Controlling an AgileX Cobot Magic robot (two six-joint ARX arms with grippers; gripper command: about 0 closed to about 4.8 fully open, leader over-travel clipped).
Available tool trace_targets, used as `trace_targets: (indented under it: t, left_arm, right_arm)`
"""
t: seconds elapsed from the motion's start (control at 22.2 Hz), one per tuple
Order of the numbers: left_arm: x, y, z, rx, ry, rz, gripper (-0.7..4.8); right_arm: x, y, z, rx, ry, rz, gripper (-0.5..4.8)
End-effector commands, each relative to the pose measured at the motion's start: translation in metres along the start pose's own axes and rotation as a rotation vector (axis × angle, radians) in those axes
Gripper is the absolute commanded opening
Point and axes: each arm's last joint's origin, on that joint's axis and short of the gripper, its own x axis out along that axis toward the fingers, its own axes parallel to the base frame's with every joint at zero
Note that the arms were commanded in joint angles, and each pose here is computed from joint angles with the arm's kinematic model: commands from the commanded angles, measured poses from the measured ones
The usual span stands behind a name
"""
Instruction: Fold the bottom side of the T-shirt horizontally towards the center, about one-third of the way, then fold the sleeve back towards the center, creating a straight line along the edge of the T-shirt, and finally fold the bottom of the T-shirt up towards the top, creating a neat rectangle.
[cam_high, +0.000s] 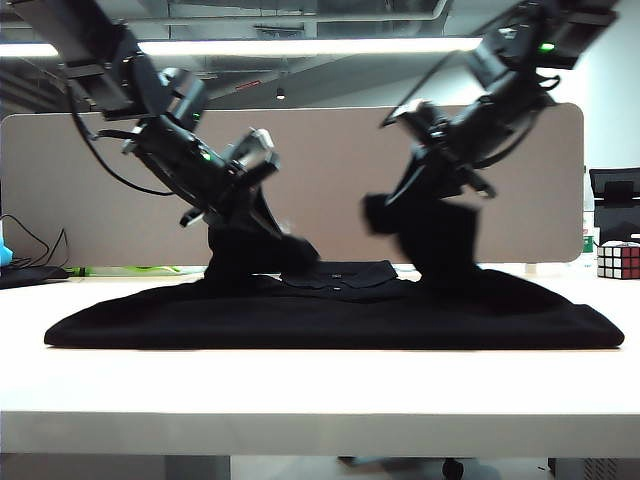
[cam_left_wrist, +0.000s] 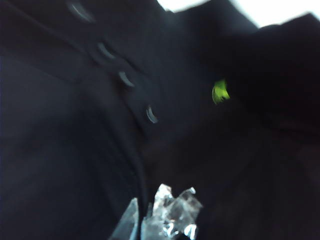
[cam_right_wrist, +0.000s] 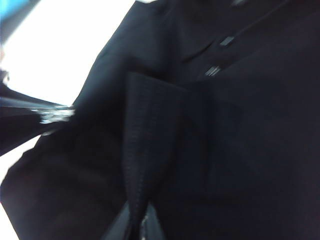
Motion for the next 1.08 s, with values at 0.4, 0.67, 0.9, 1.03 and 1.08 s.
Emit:
trace_targets:
  t: [0.4,0.67,0.9,1.03,1.08]
  left_arm:
    - [-0.083,0.003,0.002,-0.155,0.174,-0.035,3.05]
    - [-0.159,-0.005,-0.052,-0.375,0.17,0.062,2.23]
    - [-0.188,0.006,-0.134,-0.603,0.17,0.066,3.03]
    - [-0.186,0.01,-0.159,-0.661,0.2,0.077,3.05]
    - [-0.184,0.01,-0.167,-0.67,0.208,0.078,3.05]
  right_arm:
    - [-0.048,0.032,-0.001,0.036,0.09,-0.024,3.36]
    - [-0.131,0.045,-0.018,0.206,0.078,-0.014,3.37]
    - [-0.152,0.04,-0.099,0.371,0.015,-0.033,3.37]
    - [-0.149,0.028,-0.136,0.457,0.027,-0.057,3.37]
    - [-0.148,0.019,-0.154,0.493,0.035,-0.084,3.37]
